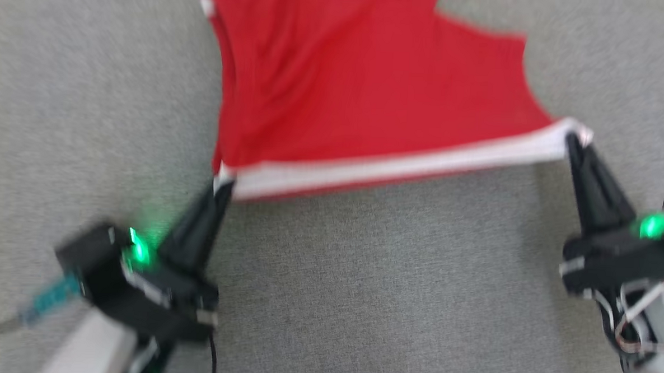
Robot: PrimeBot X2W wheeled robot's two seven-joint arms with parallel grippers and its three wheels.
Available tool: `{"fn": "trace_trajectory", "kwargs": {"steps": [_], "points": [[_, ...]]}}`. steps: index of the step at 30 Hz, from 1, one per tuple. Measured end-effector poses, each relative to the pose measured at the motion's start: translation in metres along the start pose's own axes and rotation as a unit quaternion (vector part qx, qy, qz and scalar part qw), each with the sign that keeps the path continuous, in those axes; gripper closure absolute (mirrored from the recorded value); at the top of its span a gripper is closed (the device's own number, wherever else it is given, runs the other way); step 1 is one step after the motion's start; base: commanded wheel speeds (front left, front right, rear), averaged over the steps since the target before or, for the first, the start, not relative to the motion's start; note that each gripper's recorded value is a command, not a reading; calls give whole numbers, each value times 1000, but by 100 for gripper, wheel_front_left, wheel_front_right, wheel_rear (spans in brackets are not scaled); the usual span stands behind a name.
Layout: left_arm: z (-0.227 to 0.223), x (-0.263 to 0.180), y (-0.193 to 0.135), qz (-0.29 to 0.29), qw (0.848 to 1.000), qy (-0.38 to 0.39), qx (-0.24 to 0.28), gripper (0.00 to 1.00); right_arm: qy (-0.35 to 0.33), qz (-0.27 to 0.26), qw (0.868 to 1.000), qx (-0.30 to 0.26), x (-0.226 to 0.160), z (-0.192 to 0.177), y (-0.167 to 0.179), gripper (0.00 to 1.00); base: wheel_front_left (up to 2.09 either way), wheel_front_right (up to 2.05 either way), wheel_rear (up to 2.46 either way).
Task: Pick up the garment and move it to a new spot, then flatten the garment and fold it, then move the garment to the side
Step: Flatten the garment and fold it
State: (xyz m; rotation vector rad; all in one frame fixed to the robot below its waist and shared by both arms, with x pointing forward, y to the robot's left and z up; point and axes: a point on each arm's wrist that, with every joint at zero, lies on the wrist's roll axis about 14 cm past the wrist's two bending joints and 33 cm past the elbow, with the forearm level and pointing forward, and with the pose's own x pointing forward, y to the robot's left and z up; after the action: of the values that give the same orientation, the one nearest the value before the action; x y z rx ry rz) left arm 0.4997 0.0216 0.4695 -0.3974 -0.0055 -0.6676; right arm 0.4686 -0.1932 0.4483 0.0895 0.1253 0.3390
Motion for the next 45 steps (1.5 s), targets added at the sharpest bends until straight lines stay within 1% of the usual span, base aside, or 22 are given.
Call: {"fn": "trace_trajectory", "kwargs": {"steps": [6, 9, 15, 18, 22, 25, 29, 30, 33, 36, 39, 40, 43, 45], "points": [[-4, -51, -26, 34, 999, 18, -23, 100, 21, -4, 1000, 5, -51, -4, 12, 100, 0, 0, 0], [-2, -74, -37, 48, 998, 22, -28, 100, 17, -3, 1000, 9, -72, 1, 20, 100, 0, 0, 0], [13, -105, -68, 39, 999, 19, -33, 100, 21, 8, 1000, 6, -114, 9, 33, 100, 0, 0, 0], [23, -109, -83, 26, 999, 20, -40, 100, 28, 6, 1000, 3, -123, 17, 31, 100, 0, 0, 0], [30, -107, -91, 20, 998, 17, -58, 100, 42, 0, 999, -10, -120, 23, 25, 100, 0, 0, 0], [32, -93, -93, 15, 997, 24, -74, 100, 70, -6, 997, -23, -102, 24, 16, 100, 0, 0, 0], [30, -63, -86, 19, 992, 31, -122, 100, 96, -8, 994, -50, -63, 31, 6, 100, 0, 0, 0], [33, -55, -82, 21, 991, 26, -128, 100, 96, -7, 993, -62, -51, 35, 3, 100, 0, 0, 0], [35, -34, -66, 38, 986, 17, -160, 100, 109, -2, 991, -74, -14, 38, 0, 100, 0, 0, 0], [33, -20, -42, 70, 979, 10, -193, 100, 113, 9, 990, -87, 23, 43, 0, 100, 0, 0, 0], [37, -9, -18, 95, 975, -6, -203, 100, 118, 20, 988, -99, 56, 44, 2, 100, 0, 0, 0], [39, -3, -7, 104, 974, -14, -203, 100, 125, 24, 986, -104, 75, 41, 1, 100, 0, 0, 0], [40, 5, 6, 111, 973, -19, -202, 100, 122, 27, 986, -108, 102, 40, 0, 100, 0, 0, 0], [39, 10, 14, 114, 974, -21, -193, 96, 119, 33, 986, -116, 119, 37, 1, 100, 0, 0, 0]]}}
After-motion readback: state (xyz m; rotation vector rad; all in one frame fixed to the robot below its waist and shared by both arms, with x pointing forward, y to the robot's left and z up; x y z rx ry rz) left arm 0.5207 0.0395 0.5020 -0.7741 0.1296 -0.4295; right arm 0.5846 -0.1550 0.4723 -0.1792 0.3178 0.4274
